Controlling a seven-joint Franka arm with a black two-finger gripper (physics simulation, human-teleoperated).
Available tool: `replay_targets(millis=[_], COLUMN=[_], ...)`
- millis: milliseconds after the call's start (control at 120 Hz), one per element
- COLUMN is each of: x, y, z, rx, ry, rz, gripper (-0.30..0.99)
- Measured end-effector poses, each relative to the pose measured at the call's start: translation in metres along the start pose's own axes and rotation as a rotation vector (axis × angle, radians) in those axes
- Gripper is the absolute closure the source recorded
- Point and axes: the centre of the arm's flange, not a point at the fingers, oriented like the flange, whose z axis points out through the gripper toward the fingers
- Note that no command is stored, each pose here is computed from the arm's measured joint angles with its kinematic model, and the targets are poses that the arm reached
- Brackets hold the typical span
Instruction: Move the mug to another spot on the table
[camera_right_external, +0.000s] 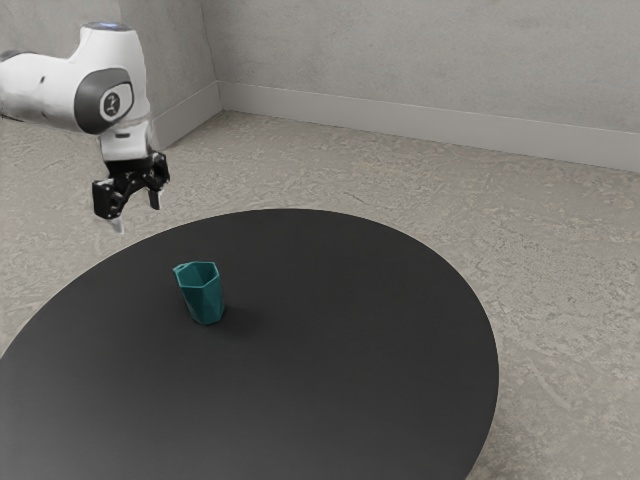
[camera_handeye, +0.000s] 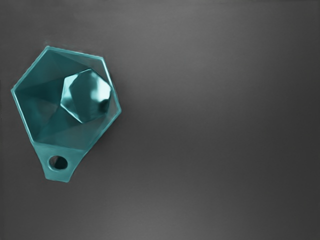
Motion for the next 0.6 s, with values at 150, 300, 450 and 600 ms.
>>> replay_targets(millis=[150,300,450,600], x=[-0.004,-0.030,-0.036,-0.031], y=[-0.018,-0.025,-0.034,-0.048], z=[0.037,0.069,0.089,0.108], rx=[-0.004,0.005,0.040,0.068], ry=[0.021,0.078,0.150,0.177], rz=[0.093,0.107,0.129,0.179], gripper=[0.00,0.00,0.00,0.00])
